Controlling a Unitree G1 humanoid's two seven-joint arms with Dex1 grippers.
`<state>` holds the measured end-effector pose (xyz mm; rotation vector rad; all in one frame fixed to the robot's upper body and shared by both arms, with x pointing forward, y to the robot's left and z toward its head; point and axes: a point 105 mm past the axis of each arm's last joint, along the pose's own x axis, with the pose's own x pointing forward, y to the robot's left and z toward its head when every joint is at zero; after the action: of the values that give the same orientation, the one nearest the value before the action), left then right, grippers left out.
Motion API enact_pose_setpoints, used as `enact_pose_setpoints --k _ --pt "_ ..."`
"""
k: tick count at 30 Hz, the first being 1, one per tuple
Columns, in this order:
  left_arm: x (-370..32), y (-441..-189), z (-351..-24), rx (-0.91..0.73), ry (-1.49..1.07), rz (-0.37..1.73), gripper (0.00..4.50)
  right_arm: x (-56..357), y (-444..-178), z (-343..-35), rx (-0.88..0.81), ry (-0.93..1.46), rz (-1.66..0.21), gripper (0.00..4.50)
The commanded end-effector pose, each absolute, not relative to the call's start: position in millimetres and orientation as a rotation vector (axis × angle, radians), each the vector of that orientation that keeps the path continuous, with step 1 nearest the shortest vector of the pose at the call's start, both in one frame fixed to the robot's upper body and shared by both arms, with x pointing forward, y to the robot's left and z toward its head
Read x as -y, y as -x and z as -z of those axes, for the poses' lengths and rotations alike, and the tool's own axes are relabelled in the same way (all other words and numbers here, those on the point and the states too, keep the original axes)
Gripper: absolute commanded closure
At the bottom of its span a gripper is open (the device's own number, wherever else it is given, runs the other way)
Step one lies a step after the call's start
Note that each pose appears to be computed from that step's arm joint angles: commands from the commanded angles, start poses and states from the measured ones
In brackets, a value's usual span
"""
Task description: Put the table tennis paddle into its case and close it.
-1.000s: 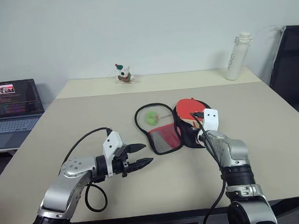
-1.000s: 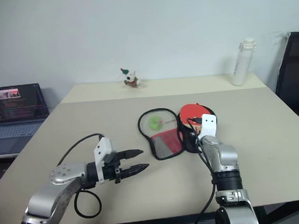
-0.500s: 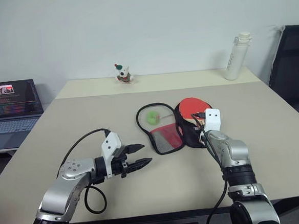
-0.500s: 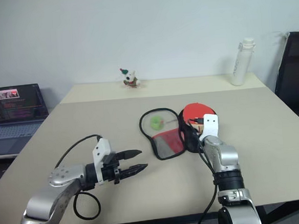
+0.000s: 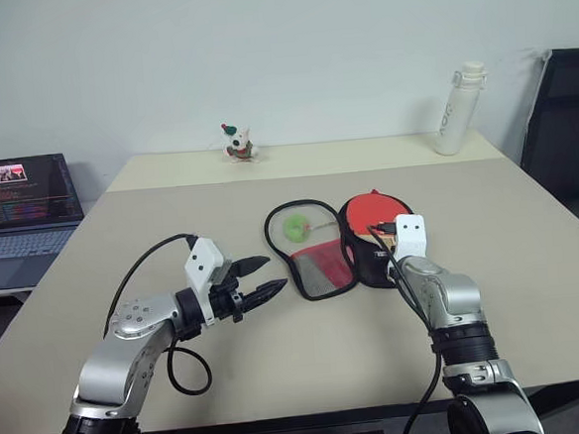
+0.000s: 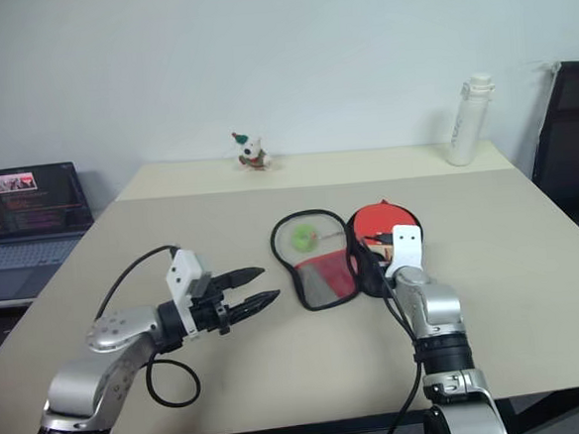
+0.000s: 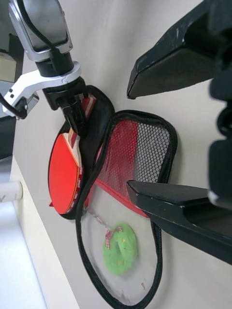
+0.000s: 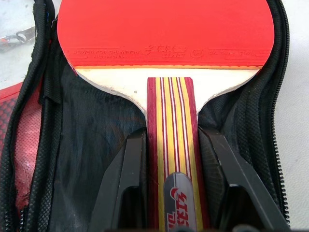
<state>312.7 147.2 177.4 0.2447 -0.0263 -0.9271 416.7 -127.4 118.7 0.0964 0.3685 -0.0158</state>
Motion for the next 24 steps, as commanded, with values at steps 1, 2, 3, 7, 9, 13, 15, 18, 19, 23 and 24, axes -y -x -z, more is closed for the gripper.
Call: enact_pose_setpoints --k 1,2,3,7,9,13,15,18,19,23,24 --pt "-144.4 -310.2 -192.3 0.083 -0.258 0.924 1.56 126.6 -415.6 -135.2 -0.31 -0.119 0.007 3.01" --pt "-144.5 -310.1 -192.4 0.084 -0.257 0.922 1.56 126.7 -415.0 -135.2 -0.311 -0.12 0.007 2.64" --pt "-144.6 -310.2 -192.3 0.084 -0.256 0.92 1.56 126.4 -414.6 -135.2 -0.311 -0.119 0.007 2.44" --pt "-145.2 -311.2 -191.1 0.086 -0.252 0.905 1.56 124.3 -413.4 -137.6 -0.307 -0.116 0.0 1.03" --pt "-145.8 -311.5 -189.8 0.086 -0.248 0.899 1.56 122.1 -412.1 -140.7 -0.299 -0.111 -0.016 0.33" --pt "-150.0 -314.7 -186.9 0.089 -0.241 0.873 1.56 116.7 -406.2 -165.7 -0.23 -0.093 -0.089 0.03" --pt "-152.1 -316.9 -186.2 0.093 -0.239 0.86 1.56 115.7 -401.9 -177.8 -0.202 -0.08 -0.137 0.03" --pt "-153.7 -320.0 -185.2 0.097 -0.24 0.852 1.56 116.3 -394.8 -191.2 -0.176 -0.06 -0.208 0.03" --pt "-153.8 -321.4 -184.8 0.098 -0.24 0.851 1.56 117.8 -392.4 -195.4 -0.168 -0.045 -0.232 0.03" --pt "-155.1 -327.8 -181.0 0.093 -0.239 0.841 1.56 119.0 -385.1 -207.4 -0.142 -0.008 -0.335 0.03" --pt "-157.3 -331.6 -177.3 0.081 -0.252 0.823 1.56 119.1 -382.7 -210.3 -0.134 -0.002 -0.368 0.03"
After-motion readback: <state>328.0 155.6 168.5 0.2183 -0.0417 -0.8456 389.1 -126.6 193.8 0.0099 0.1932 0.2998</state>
